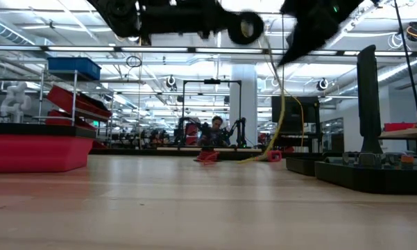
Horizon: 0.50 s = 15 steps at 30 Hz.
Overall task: Coil cords
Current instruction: Coil the yellow wire onto the spool
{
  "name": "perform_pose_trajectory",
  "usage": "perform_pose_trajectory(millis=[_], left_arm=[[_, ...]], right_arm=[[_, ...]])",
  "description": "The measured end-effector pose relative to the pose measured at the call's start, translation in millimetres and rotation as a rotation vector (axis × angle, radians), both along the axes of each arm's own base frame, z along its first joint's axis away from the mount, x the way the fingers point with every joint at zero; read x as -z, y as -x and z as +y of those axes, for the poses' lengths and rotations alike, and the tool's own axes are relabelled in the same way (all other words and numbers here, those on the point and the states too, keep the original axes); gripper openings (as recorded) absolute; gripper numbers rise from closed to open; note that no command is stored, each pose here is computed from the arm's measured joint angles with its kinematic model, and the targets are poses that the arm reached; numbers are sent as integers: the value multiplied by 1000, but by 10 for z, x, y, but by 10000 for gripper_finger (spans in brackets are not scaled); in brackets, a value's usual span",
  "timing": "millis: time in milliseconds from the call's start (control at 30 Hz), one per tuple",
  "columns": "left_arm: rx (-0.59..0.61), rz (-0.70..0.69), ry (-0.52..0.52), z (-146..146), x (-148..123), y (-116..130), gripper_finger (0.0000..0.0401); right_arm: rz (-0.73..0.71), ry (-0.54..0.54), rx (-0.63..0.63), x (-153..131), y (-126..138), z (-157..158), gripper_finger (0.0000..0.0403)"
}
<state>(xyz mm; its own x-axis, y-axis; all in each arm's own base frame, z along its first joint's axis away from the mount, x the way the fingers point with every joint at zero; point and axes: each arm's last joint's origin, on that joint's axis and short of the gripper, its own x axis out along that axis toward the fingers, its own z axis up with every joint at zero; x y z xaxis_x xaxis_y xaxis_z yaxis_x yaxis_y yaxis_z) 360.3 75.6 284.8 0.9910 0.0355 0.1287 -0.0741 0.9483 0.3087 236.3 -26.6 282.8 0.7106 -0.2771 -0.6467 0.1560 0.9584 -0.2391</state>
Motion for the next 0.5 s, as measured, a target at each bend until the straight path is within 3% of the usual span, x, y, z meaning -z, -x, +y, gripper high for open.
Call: perform_pose_trajectory(millis=[100,333,500], left_arm=[[11,-78,-16,18,-182,70,0],[19,-82,-20,8,-285,160,0],[17,-22,-7,18,-203,137,0]], right_arm=[[37,-24,10,52,12,3,32],[4,-29,16,32,4,13,33],[-18,-25,15,10,-11,11,32]])
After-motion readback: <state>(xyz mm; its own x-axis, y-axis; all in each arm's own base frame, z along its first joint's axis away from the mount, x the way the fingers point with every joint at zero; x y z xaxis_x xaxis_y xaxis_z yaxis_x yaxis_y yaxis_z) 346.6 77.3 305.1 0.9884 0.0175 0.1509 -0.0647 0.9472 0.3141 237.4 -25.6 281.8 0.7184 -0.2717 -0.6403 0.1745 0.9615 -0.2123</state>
